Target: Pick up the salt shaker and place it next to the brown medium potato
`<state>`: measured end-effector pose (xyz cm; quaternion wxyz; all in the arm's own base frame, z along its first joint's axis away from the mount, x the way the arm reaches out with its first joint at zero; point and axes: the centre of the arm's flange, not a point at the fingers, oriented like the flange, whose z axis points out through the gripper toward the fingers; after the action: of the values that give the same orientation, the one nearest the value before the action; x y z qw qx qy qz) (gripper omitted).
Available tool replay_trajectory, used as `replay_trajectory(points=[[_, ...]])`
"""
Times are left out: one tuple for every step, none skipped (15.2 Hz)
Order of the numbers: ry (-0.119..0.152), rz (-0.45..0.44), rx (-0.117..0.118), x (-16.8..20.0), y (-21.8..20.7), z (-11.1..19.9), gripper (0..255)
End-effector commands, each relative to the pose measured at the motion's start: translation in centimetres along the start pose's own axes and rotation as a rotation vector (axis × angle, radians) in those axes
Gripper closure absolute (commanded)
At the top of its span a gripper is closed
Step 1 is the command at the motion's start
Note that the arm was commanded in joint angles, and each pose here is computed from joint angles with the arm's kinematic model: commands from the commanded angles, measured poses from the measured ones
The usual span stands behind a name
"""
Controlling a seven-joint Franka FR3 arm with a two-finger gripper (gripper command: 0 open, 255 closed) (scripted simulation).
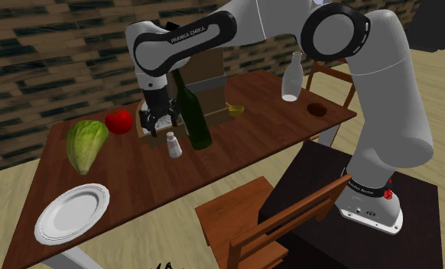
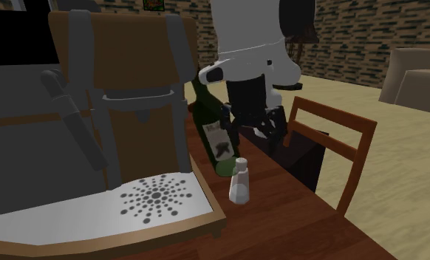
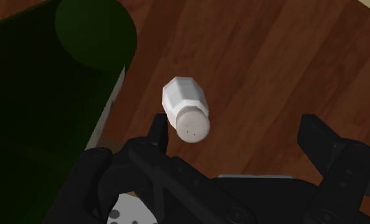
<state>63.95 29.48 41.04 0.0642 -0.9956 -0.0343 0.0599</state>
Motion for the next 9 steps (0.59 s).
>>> replay_trajectory(points=[[-0.007,0.011,-0.054,0.9,2.0,2.7,0],[-0.007,0.011,-0.054,0.9,2.1,3.2,0],[-0.007,0.011,-0.054,0.9,2.1,3.7,0],[-0.007,0.011,-0.054,0.9,2.1,4.3,0],[-0.007,0.011,-0.054,0.9,2.1,4.6,0],[-0.007,0.011,-0.054,0.9,2.1,4.6,0],[-0.007,0.011,-0.054,0.9,2.1,4.6,0],[-0.007,0.011,-0.054,0.9,2.1,4.6,0],[-0.007,0.011,-0.054,0.9,2.1,4.6,0]])
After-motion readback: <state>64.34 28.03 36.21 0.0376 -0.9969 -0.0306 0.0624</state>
